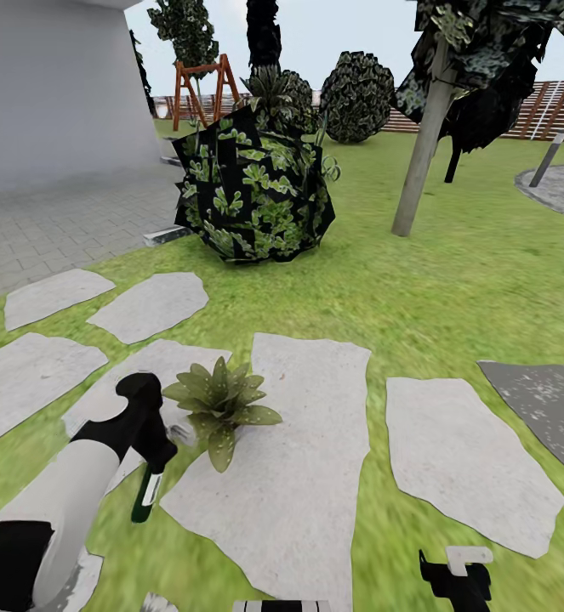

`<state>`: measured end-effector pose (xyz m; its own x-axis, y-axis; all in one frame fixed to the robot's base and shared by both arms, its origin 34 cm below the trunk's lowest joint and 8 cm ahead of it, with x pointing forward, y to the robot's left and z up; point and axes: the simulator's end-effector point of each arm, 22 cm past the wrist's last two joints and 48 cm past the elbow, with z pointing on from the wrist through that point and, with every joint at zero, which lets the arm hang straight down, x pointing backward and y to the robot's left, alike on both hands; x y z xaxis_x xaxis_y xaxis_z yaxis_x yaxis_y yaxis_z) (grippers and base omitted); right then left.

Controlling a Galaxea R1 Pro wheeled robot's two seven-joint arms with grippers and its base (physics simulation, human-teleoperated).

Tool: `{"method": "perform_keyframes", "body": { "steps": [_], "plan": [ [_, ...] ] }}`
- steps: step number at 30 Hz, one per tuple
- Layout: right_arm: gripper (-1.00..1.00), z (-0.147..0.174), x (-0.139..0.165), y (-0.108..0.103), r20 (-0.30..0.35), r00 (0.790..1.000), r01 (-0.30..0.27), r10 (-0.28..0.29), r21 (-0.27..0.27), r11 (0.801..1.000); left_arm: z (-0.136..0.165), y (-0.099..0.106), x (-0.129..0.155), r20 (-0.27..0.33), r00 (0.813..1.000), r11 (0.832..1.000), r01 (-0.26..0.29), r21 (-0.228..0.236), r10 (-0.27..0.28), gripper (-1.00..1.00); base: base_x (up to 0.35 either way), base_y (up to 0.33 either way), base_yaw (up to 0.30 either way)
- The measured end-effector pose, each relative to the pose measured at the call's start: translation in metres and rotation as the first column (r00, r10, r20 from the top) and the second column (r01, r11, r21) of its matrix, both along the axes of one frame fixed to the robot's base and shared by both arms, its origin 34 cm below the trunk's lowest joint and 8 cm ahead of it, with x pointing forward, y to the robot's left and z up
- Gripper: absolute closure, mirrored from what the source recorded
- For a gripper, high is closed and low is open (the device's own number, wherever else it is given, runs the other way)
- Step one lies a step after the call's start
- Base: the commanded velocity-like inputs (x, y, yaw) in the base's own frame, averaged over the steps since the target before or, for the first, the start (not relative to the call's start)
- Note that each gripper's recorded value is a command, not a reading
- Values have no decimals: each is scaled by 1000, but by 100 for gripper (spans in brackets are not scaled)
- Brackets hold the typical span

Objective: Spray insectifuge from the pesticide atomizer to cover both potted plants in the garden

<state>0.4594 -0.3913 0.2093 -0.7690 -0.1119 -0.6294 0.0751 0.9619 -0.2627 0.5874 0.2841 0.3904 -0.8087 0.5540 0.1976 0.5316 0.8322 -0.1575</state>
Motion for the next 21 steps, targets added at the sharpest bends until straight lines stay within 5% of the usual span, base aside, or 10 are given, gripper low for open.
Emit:
{"method": "perform_keyframes", "body": {
  "steps": [7, 21],
  "plan": [
    [-100, 0, 0, 1, 0, 1000, -2, 2, 1, 1000, -14, 0, -21, -34, 999, 999, -30, -27, 29, 100, 0, 44, -193],
    [-100, -1, -1, 2, -2, 1000, -2, 2, 3, 1000, -13, 0, -19, -29, 998, 998, -57, -42, 55, 100, -31, 295, -286]
  ]
}}
